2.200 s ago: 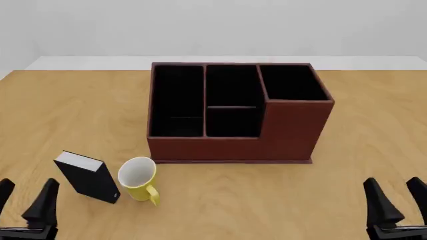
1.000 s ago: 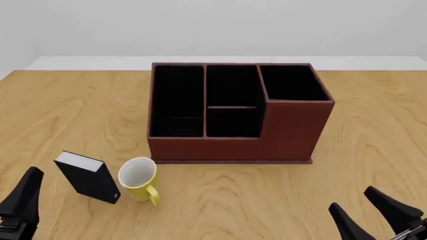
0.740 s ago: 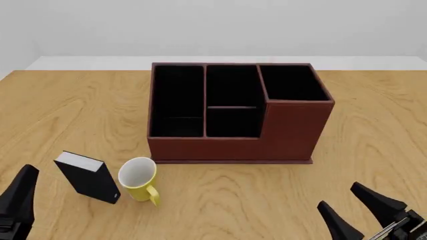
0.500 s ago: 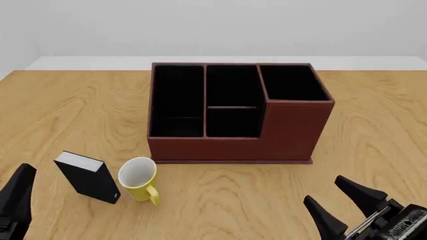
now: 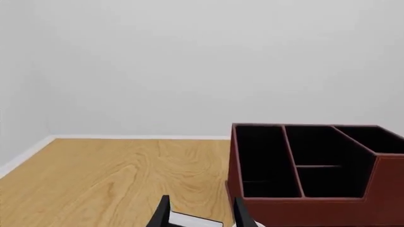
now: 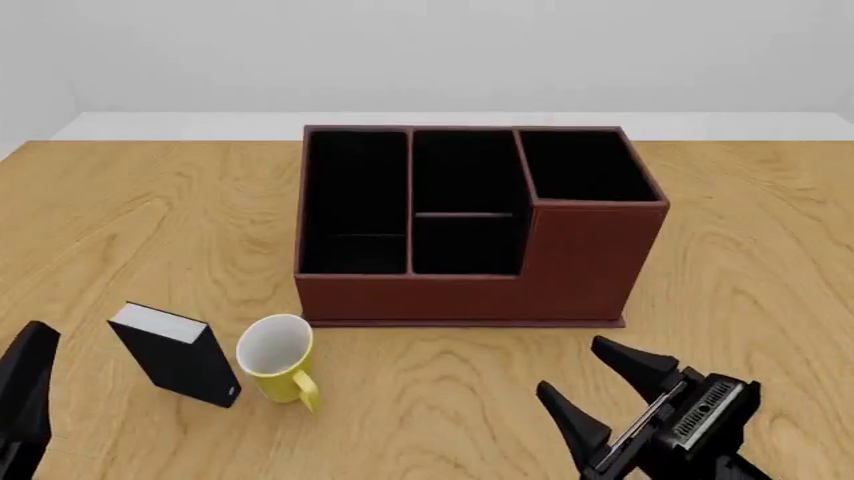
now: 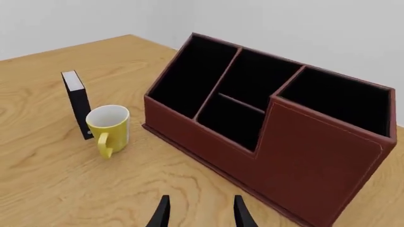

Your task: Pick up the yellow and white mug and place it to the right of the caddy.

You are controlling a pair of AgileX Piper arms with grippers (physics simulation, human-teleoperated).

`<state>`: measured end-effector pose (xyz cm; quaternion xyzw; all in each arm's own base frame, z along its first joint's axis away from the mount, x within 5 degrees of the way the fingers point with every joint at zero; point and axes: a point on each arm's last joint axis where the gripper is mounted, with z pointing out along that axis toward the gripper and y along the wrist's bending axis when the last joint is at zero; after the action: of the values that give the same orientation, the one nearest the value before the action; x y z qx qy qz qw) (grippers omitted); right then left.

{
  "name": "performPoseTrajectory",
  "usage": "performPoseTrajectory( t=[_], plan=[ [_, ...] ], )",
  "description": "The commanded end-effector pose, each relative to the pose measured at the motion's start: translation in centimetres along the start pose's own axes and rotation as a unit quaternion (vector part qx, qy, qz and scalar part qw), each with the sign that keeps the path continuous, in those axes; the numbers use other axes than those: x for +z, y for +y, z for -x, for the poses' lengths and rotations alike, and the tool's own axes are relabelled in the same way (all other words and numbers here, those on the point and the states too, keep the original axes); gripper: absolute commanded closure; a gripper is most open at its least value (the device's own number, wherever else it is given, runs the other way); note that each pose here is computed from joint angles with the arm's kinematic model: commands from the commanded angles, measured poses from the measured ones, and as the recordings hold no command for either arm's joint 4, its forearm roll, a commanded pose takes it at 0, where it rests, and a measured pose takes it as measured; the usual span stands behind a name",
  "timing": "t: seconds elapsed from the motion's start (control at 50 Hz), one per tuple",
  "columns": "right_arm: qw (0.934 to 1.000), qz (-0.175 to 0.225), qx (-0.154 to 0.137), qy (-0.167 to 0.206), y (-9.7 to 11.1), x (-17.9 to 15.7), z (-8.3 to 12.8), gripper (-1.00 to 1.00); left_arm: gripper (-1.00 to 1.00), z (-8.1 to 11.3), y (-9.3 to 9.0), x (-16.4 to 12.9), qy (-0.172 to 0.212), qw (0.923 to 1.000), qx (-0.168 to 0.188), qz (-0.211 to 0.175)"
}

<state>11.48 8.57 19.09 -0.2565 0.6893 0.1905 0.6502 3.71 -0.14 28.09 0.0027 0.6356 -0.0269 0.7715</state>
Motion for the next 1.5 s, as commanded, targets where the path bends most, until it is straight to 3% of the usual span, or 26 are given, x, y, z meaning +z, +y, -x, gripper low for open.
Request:
performPoseTrajectory(
  t=[0.02,0.58,1.5],
  plan=[
    [0.9998,0.019,0.002,0.003,0.7,1.9,-0.9,-1.0,-1.0,0.2,0.0,0.0,-0.002,1.0,0.001,0.003],
    [0.9976,0.069,-0.005,0.003,2.8,5.4,-0.9,-1.0,-1.0,1.6,0.0,-0.4,-0.01,0.9999,0.004,0.012],
    [0.9933,0.115,-0.006,0.014,5.8,10.3,-1.5,-1.0,-1.0,3.4,0.0,-0.9,-0.019,0.9995,0.005,0.024]
  ],
)
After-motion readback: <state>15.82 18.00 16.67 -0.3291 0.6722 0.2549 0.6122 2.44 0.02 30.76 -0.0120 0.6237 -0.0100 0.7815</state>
